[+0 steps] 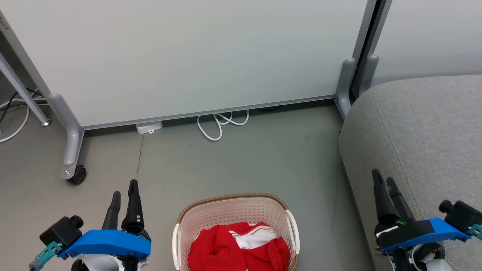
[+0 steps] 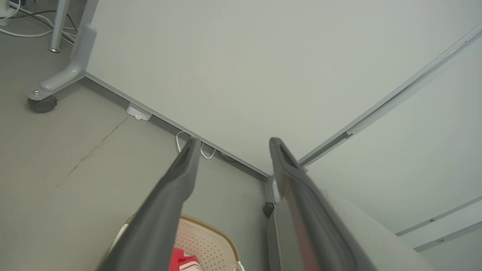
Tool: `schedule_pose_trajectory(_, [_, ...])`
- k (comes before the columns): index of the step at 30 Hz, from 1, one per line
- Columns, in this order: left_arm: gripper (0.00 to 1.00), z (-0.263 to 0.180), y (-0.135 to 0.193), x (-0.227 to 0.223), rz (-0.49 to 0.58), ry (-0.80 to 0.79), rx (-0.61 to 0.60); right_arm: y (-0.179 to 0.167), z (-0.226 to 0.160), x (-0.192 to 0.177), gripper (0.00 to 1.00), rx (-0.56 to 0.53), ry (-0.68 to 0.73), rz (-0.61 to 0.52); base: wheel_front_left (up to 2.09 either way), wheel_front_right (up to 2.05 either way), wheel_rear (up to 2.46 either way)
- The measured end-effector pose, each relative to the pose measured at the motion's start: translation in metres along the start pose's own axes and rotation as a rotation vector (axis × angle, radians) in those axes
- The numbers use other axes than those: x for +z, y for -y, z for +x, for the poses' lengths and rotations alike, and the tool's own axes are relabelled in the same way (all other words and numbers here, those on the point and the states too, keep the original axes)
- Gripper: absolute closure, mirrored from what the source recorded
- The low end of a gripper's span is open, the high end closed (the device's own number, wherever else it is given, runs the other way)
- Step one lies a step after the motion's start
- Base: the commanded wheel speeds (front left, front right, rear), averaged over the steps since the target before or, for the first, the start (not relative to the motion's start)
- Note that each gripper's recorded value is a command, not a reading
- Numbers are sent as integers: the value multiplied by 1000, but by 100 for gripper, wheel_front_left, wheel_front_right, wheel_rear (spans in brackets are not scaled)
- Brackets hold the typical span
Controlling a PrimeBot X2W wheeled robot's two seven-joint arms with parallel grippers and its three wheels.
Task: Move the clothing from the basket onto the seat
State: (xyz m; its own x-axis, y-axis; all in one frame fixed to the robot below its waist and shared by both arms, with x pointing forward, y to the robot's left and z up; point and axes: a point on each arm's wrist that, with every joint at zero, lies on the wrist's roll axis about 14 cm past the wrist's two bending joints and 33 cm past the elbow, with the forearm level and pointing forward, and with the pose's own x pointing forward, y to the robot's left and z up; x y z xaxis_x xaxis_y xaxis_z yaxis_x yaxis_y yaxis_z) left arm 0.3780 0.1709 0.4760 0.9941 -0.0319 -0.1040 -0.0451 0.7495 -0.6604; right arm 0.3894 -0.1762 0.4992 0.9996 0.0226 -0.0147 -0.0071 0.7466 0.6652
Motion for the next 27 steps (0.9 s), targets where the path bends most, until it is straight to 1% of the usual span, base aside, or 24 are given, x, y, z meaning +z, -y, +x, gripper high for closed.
schedule_pose_trajectory(3, [0, 0, 0, 0, 0, 0, 0, 0, 0, 0, 0, 0, 0, 0, 0, 0, 0])
schedule_pose_trajectory(4, [0, 1, 1, 0, 39, 2, -6, -1, 0, 0, 0, 4, 1, -32, 0, 0, 0])
schedule_pose_trajectory(5, [0, 1, 6, -1, 117, 0, -25, -3, 1, 0, 0, 14, 3, -108, 0, 0, 0])
schedule_pose_trajectory(18, [0, 2, 14, -1, 281, 16, -60, -8, 3, -1, 0, 43, 11, -283, 0, 0, 0])
schedule_pose_trajectory(27, [0, 3, 17, -5, 369, 14, -80, -12, 4, -3, 0, 64, 13, -381, 0, 0, 0])
